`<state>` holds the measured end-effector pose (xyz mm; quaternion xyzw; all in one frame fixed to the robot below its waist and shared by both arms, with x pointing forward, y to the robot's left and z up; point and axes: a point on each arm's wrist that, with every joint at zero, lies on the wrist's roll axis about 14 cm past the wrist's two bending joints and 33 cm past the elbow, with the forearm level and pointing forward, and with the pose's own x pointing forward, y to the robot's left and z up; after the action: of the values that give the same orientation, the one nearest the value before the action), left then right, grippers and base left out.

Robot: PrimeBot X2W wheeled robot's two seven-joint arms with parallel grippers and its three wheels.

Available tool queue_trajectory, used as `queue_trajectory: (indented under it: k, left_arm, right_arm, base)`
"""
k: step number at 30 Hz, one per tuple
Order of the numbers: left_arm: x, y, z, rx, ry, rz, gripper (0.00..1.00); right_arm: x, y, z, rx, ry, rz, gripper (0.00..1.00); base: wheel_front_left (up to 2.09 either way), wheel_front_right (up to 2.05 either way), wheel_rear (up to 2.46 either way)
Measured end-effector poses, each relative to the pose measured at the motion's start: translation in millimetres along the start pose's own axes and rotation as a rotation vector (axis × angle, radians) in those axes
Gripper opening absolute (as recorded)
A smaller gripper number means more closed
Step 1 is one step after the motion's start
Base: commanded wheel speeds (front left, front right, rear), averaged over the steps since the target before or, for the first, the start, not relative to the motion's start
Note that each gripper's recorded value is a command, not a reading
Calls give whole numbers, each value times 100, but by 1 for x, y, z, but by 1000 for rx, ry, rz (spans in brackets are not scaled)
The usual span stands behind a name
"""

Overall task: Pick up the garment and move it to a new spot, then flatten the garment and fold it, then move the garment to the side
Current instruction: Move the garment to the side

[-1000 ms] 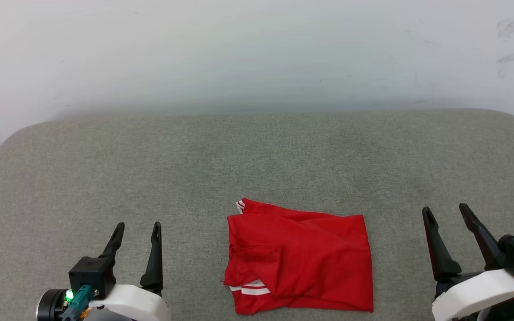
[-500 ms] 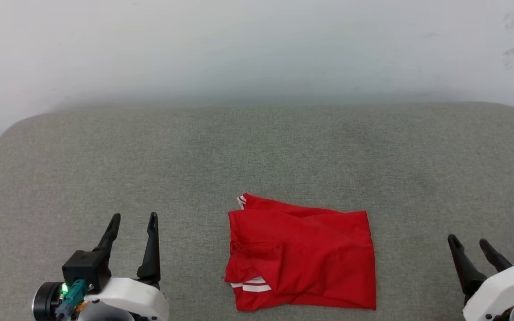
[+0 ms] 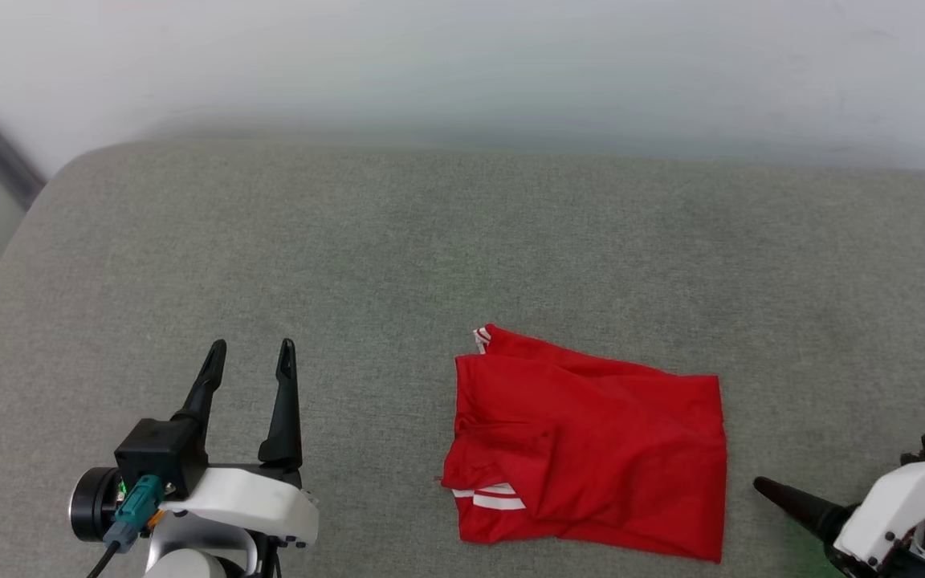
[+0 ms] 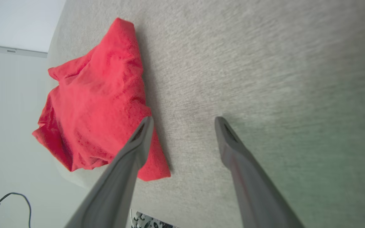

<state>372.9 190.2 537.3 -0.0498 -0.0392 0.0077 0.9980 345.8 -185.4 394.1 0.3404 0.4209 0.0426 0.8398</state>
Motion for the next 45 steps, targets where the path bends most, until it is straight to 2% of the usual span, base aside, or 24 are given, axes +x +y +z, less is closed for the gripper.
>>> queue_trajectory:
  k: [7, 12, 13, 14, 19, 21, 26, 31, 35, 39, 45]
  left_arm:
    - [7, 6, -9, 9, 23, 12, 100]
    - [9, 11, -11, 18, 29, 23, 100]
    - [9, 11, -12, 18, 31, 23, 100]
    - [9, 11, -12, 19, 33, 23, 100]
    - [7, 10, -7, 22, 21, 18, 100]
    - [6, 7, -5, 20, 14, 8, 100]
    - [5, -5, -3, 11, 8, -24, 100]
    - [9, -23, -3, -4, 6, -72, 100]
    - [15, -45, -5, -14, 11, -133, 100]
    - [23, -78, -6, -27, 10, -231, 100]
    - [44, -138, -5, -52, -3, -405, 100]
  right_arm:
    - [42, 43, -15, 156, 115, 177, 100]
    - [59, 61, -29, 196, 173, 229, 100]
    - [61, 64, -32, 196, 183, 234, 41]
    - [62, 66, -32, 193, 186, 239, 2]
    - [60, 78, -35, 130, 177, 256, 0]
    - [56, 77, -28, 57, 147, 239, 0]
    - [44, 64, -10, -167, 52, 147, 0]
    - [28, 36, 11, -425, -17, -12, 0]
    - [11, 18, 24, -536, -61, -112, 0]
    - [-16, -7, 50, -601, -137, -222, 0]
    - [-62, -57, 90, -589, -267, -399, 0]
  base:
    - [0, 0, 0]
    - [0, 0, 0]
    - [0, 0, 0]
    - [0, 0, 0]
    - [0, 0, 0]
    - [0, 0, 0]
    - [0, 0, 0]
    - [0, 0, 0]
    - [0, 0, 0]
    - [0, 0, 0]
    - [0, 0, 0]
